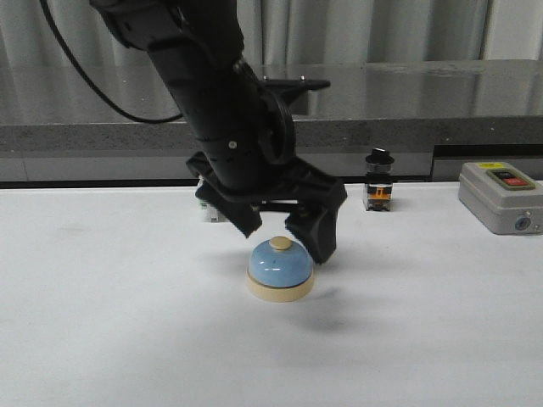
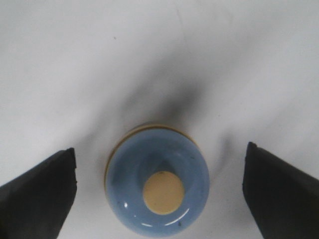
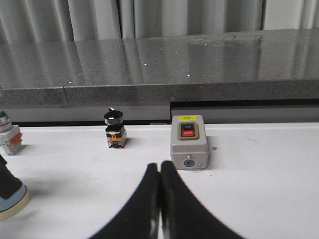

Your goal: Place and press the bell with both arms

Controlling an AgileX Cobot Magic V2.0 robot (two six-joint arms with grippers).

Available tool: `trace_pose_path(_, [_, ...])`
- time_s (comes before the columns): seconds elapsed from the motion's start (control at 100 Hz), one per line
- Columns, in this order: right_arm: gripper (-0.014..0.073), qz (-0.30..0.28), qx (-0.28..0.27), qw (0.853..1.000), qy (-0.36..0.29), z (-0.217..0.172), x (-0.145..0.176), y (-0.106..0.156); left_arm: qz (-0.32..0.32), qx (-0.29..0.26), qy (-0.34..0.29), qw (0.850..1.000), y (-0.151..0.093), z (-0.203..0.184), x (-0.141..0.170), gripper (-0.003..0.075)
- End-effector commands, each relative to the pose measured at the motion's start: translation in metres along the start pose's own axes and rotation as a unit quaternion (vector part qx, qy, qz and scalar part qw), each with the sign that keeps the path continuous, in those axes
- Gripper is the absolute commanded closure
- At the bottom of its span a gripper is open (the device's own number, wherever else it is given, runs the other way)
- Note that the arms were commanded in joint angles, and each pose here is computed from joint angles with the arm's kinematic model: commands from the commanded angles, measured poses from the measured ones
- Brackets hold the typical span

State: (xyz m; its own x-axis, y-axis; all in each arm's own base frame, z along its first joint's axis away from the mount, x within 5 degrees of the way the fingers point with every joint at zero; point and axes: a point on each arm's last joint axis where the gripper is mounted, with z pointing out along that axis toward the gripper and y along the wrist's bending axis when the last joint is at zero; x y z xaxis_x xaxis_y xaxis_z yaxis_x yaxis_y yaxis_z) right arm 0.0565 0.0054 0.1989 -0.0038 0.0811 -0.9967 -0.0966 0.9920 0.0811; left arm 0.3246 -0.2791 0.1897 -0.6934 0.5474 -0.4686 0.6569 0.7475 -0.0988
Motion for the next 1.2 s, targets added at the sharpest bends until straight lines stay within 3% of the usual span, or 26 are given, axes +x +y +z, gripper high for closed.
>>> trace_pose_path(0.0, [0.0655, -0.006, -0.003, 0.999, -0.053, -0.002, -0.013, 0.001, -0.021, 0.001, -0.096, 0.995, 0.000, -0.056, -0.026, 0.0079])
trace_pose_path(0.39, [0.0655, -0.006, -0.003, 0.999, -0.053, -0.002, -0.013, 0.001, -0.088, -0.053, -0.250, 0.963, 0.055, -0.185, -0.029, 0.0080])
trace_pose_path(0.73, [0.0655, -0.006, -0.003, 0.999, -0.053, -0.002, -0.013, 0.001, -0.157, -0.135, -0.330, 0.921, 0.101, -0.260, 0.028, 0.0081])
trace_pose_path(1.02, [0.0655, -0.006, -0.003, 0.999, -0.053, -0.002, -0.013, 0.001, -0.182, -0.195, -0.404, 0.875, 0.092, -0.290, 0.109, 0.0081])
trace_pose_path(1.19, [0.0655, -0.006, -0.003, 0.999, -0.053, -0.002, -0.013, 0.001, -0.184, -0.210, -0.429, 0.859, 0.074, -0.290, 0.157, 0.0081])
